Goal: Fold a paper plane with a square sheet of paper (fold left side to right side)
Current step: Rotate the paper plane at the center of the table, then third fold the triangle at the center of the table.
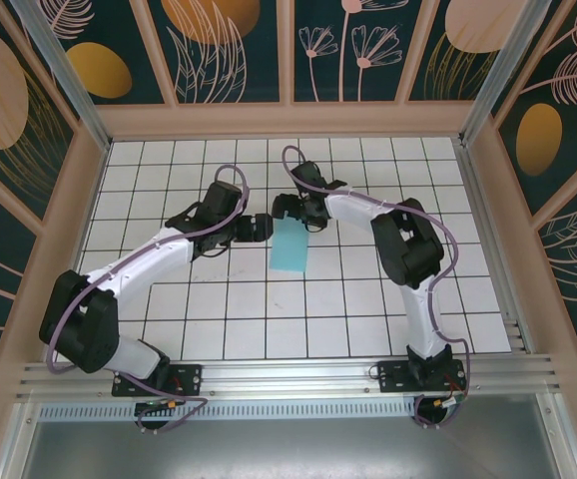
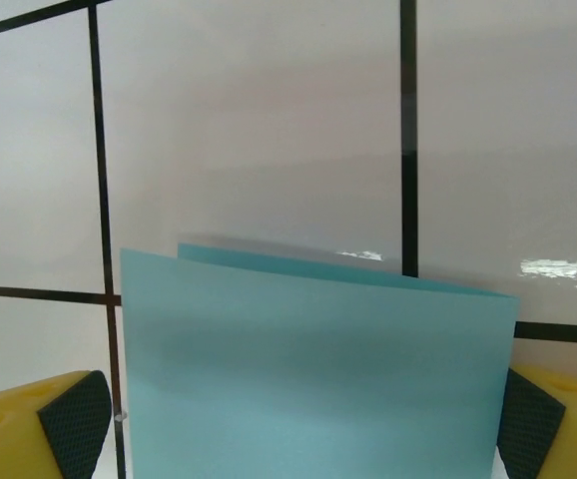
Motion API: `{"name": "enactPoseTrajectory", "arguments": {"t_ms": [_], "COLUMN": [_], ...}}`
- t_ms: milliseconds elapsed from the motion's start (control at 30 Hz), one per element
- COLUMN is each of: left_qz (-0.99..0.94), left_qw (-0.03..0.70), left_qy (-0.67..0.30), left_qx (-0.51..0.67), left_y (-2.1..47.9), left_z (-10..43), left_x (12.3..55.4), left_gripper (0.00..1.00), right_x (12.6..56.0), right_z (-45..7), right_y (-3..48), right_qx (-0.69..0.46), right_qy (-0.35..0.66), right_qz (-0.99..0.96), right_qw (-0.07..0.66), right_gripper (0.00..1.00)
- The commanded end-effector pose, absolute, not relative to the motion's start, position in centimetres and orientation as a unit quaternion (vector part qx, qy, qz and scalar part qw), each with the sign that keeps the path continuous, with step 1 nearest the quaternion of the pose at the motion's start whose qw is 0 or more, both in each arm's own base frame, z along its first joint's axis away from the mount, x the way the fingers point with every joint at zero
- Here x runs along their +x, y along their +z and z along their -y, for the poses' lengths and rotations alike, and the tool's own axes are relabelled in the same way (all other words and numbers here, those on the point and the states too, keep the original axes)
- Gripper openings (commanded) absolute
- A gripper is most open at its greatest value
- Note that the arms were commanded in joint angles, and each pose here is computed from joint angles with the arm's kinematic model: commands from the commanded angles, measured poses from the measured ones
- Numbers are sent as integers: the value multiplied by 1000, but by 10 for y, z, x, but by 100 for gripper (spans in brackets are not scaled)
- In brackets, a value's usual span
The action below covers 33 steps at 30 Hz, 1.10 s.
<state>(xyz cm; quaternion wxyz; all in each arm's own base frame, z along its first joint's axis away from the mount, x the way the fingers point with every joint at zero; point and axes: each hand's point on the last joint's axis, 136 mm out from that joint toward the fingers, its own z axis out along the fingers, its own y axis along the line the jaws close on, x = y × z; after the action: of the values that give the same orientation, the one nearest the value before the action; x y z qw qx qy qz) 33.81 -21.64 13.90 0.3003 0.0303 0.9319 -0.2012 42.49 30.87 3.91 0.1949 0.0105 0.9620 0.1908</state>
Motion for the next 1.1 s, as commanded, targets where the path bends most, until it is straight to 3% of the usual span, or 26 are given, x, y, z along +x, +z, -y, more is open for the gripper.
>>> {"name": "enactPoseTrajectory", "arguments": {"t_ms": [0,167,300,400,467,500,700,1067], "left_qz": [-929,-922,-909,-901,-899,-898,-902,-904], "left_qw": [307,297,284,275,267,263,247,223], "left_qy": [-204,-248,-306,-336,-347,-352,-354,-364], "left_qx": [23,13,-1,-9,-12,-12,-19,-20], "left_y": [136,133,131,128,124,123,109,95], "left_z": [209,219,227,229,230,231,231,238], "left_x": [334,326,325,327,328,328,327,328], "left_gripper": [92,92,91,90,90,89,89,88], "right_x": [427,428,419,408,402,402,427,430], "right_z": [-319,-286,-280,-298,-309,-313,-305,-297], "right_y": [52,76,96,104,97,93,83,37], "right_qx": [-15,-21,-35,-57,-63,-63,-40,-35], "right_qy": [208,155,189,267,303,310,337,317], "right_qz": [-957,-959,-949,-931,-925,-924,-916,-932], "right_qw": [203,238,252,244,222,215,213,171], "right_gripper": [99,99,99,89,73,70,70,70]}}
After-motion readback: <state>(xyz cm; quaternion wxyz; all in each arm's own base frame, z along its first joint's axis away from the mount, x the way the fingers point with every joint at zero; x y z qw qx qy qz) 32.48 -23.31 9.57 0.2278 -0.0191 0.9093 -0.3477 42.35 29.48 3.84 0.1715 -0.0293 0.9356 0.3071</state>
